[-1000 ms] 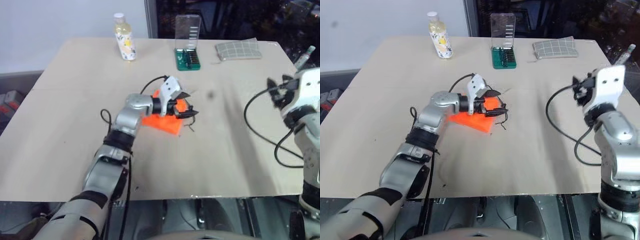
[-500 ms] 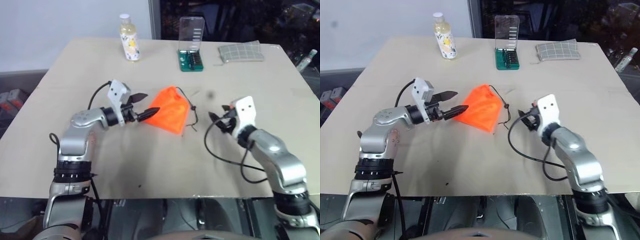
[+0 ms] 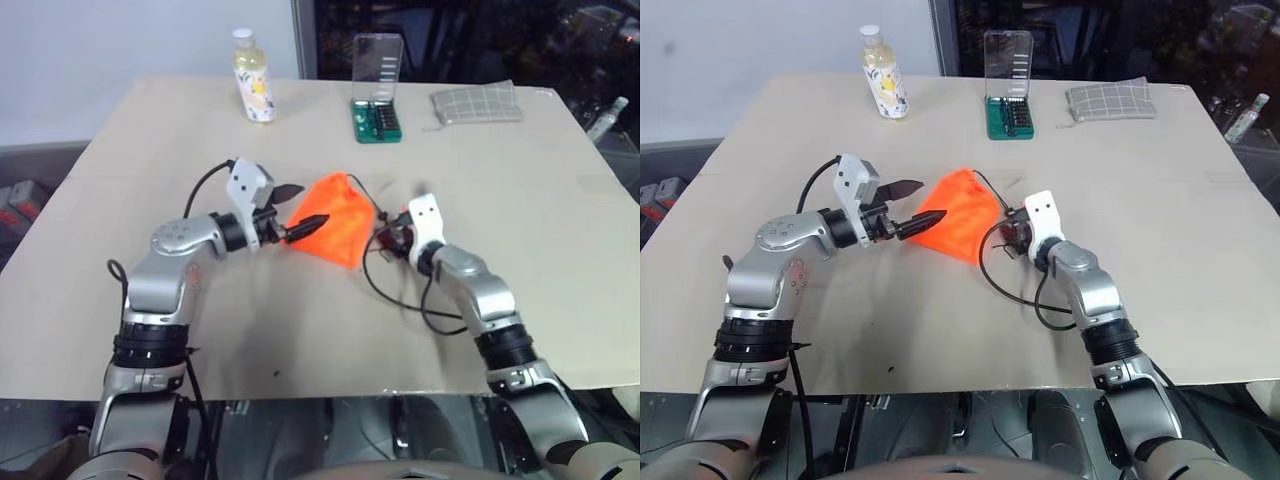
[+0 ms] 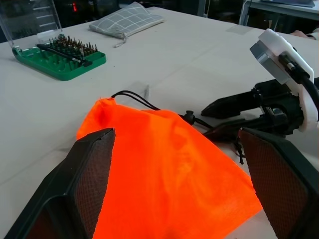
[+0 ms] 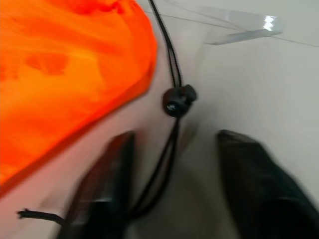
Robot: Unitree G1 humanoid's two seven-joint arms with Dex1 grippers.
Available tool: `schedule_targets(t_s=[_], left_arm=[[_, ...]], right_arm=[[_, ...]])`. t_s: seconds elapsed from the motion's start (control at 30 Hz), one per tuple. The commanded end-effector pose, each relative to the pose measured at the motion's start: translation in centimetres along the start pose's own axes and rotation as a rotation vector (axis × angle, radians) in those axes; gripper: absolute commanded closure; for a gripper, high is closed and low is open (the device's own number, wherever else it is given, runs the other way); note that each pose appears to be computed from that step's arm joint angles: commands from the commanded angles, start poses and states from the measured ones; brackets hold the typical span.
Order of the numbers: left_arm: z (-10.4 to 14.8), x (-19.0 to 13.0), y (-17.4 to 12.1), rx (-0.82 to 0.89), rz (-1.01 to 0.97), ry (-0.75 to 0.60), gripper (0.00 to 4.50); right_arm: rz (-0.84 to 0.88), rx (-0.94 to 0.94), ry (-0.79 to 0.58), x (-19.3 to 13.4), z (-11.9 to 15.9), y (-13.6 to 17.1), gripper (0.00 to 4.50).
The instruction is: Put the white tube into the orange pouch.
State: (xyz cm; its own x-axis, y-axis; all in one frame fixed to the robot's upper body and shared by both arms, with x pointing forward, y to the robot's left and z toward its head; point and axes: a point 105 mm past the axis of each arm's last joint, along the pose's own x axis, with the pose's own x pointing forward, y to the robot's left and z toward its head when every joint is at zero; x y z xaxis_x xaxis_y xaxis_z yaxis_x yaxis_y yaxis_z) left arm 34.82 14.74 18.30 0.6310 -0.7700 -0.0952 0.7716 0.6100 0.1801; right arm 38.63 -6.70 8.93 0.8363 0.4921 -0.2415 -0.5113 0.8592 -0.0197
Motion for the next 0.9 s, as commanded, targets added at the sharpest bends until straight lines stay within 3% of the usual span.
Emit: schedule_targets(t_s=[0.03, 0.1, 0.3, 0.5, 0.7, 0.9], left_arm=[[1.6, 0.3, 0.1, 0.071, -0.018, -0.024, 0.33], [1.6, 0.6, 0.3, 0.096, -0.034, -0.013, 0.33], [1.6, 2.4, 0.6, 0.156, -0.111, 0.014, 0.33], [1.9, 5.9, 0.6, 0.229, -0.199, 0.018, 0.33], [3.5, 10.0, -1.2, 0.285, -0.380, 0.023, 0.17], [6.4, 13.6, -2.0, 0.395, -0.359, 0.002, 0.17]], right_arm=[[-0.015, -0.067, 0.065, -0.2, -1.7, -0.6, 3.74], [-0.055, -0.135, 0.040, -0.6, -0.7, -1.7, 4.47], [-0.171, -0.378, -0.094, -2.6, 4.3, -4.3, 4.47], [-0.214, -0.570, -0.237, -5.0, 8.9, -4.0, 4.47], [-0.174, -0.721, -0.288, -6.2, 10.9, -2.1, 4.50], [-0.141, -0.781, -0.305, -6.3, 11.4, -0.4, 4.50]])
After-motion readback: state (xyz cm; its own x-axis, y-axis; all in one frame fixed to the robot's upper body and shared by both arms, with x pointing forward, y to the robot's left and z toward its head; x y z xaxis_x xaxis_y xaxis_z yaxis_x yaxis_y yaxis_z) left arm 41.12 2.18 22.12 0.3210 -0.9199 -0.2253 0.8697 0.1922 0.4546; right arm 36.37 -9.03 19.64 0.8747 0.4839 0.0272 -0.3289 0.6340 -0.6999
